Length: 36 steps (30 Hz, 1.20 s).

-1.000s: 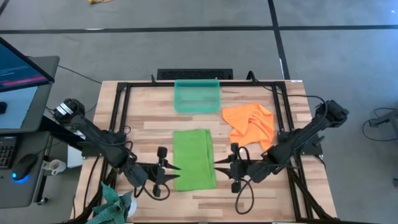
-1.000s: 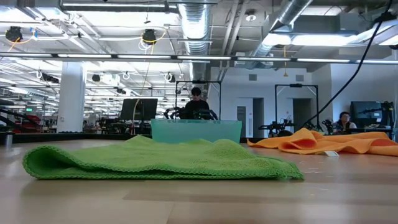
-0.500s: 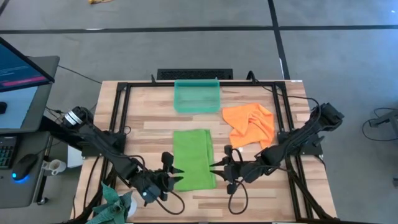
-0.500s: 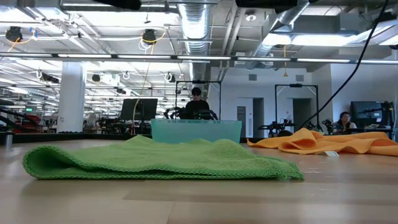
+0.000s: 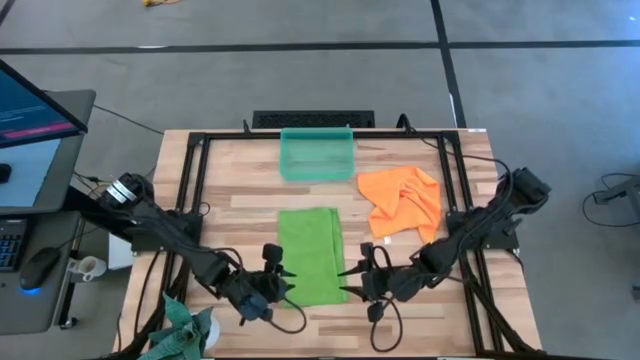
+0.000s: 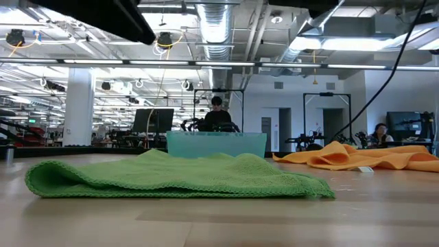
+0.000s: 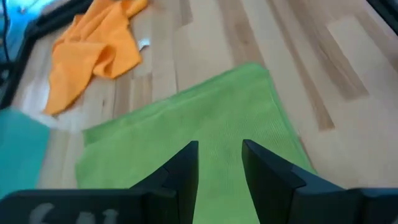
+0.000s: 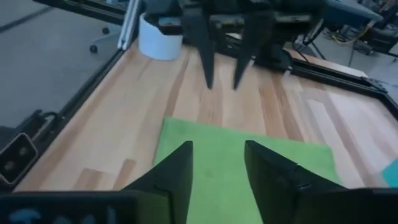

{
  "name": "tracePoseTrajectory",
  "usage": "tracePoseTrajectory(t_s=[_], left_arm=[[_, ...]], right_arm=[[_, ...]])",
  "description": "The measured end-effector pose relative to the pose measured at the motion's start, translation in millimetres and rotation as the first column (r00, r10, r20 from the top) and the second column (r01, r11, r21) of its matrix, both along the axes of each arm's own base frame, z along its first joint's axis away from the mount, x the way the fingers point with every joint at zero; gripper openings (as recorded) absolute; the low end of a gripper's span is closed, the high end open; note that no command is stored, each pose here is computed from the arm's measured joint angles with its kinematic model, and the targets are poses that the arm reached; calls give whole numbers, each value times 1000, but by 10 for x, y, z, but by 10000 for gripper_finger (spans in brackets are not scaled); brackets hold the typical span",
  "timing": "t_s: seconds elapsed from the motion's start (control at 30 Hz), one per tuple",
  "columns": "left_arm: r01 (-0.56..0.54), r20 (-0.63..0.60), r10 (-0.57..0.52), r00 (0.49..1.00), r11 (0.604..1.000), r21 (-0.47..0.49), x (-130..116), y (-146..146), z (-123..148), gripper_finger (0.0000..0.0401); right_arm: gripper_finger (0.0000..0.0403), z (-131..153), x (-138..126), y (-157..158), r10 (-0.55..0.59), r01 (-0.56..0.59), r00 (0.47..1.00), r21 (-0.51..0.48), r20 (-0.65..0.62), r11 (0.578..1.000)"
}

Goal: Roll microfiber towels into tight, uniform cylinder then place into a basket
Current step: Fold the green towel

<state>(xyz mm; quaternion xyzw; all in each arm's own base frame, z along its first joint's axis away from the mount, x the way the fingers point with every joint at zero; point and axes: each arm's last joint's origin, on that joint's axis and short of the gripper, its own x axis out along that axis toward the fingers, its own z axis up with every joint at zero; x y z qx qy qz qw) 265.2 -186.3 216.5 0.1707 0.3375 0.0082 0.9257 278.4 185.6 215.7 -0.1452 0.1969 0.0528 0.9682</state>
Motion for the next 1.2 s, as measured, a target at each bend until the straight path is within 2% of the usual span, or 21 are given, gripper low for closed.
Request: tracePoseTrajectory(t_s=[0.2,0.4,0.73,0.83,0.97,1.2], left_arm=[[-21,-107,12,994,996,-82,23,-24,-192,160],[29,-228,-67,971,985,-169,51,-130,-439,182],[58,-323,-95,942,991,-123,28,-272,-809,183],[63,-325,-102,940,990,-129,42,-289,-859,183],[45,-330,-86,940,990,-131,51,-267,-857,183],[17,-319,-58,946,991,-129,75,-239,-854,183]], right_arm=[[219,-258,82,92,42,-43,998,-9,-47,999],[235,-630,210,233,94,-100,993,-79,-75,992],[235,-830,415,382,82,-109,980,-139,-184,984],[235,-887,419,372,64,-91,967,-100,-245,991],[235,-900,419,356,59,-60,955,7,-290,998],[235,-950,374,344,40,-14,932,74,-361,997]])
